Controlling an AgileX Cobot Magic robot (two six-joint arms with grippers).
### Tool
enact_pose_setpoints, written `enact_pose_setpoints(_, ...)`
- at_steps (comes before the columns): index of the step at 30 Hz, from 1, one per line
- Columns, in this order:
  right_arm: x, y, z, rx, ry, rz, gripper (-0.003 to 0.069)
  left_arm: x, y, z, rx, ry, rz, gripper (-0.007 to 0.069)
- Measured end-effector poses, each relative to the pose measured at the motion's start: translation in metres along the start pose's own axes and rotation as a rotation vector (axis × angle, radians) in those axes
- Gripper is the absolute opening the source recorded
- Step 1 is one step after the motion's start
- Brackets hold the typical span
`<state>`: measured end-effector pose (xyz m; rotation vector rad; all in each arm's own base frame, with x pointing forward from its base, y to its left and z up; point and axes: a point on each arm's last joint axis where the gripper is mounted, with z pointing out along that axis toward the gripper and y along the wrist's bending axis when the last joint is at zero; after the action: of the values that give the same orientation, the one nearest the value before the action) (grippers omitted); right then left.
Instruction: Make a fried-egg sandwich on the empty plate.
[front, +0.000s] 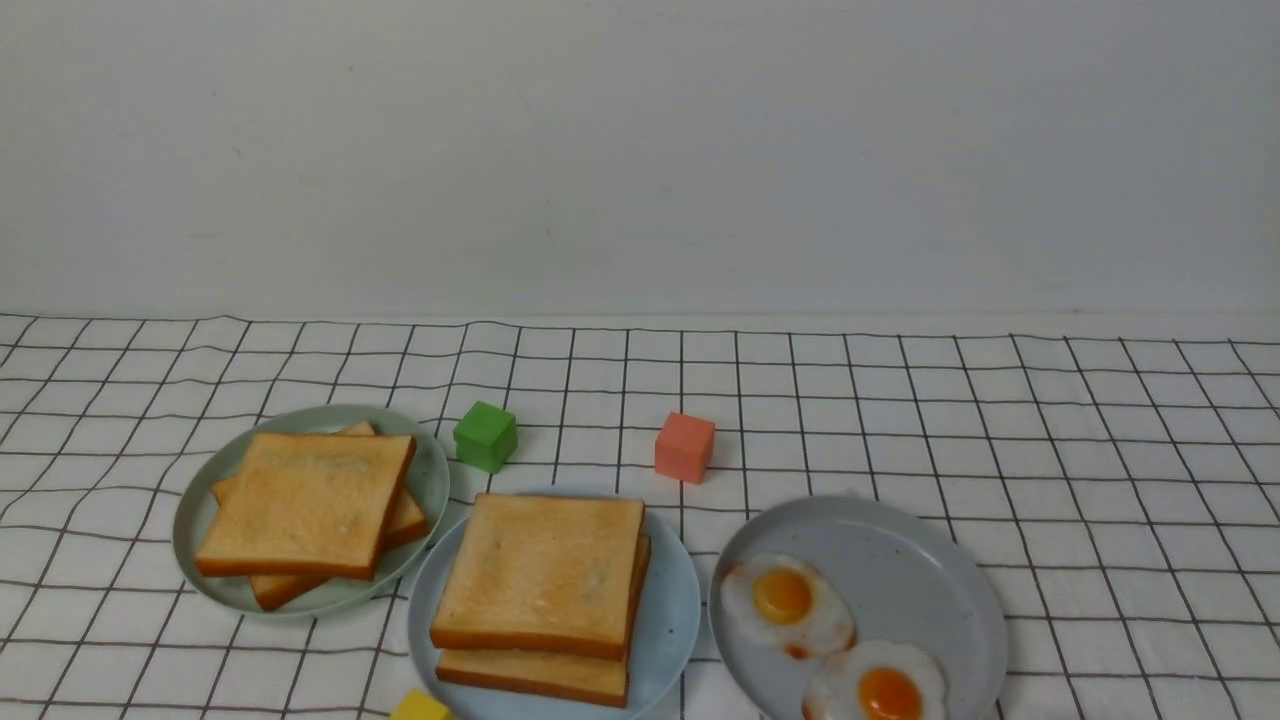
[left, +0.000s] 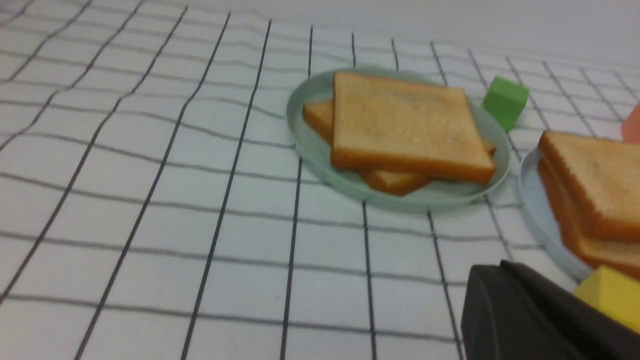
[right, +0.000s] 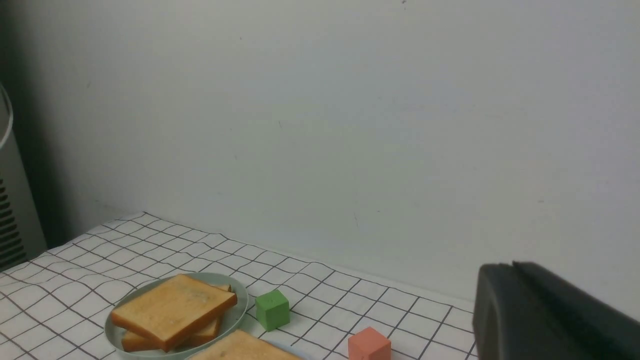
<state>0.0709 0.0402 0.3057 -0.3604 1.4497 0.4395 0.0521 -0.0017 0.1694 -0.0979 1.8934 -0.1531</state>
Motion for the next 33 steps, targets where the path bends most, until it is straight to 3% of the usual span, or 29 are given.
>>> enact_pose_setpoints(33, 0.0007, 0.0002, 0.0000, -0.003, 0.007, 0.000, 0.0083, 0.0022, -0.0005, 0.0000, 0.021, 0.028, 0.033, 0.0012)
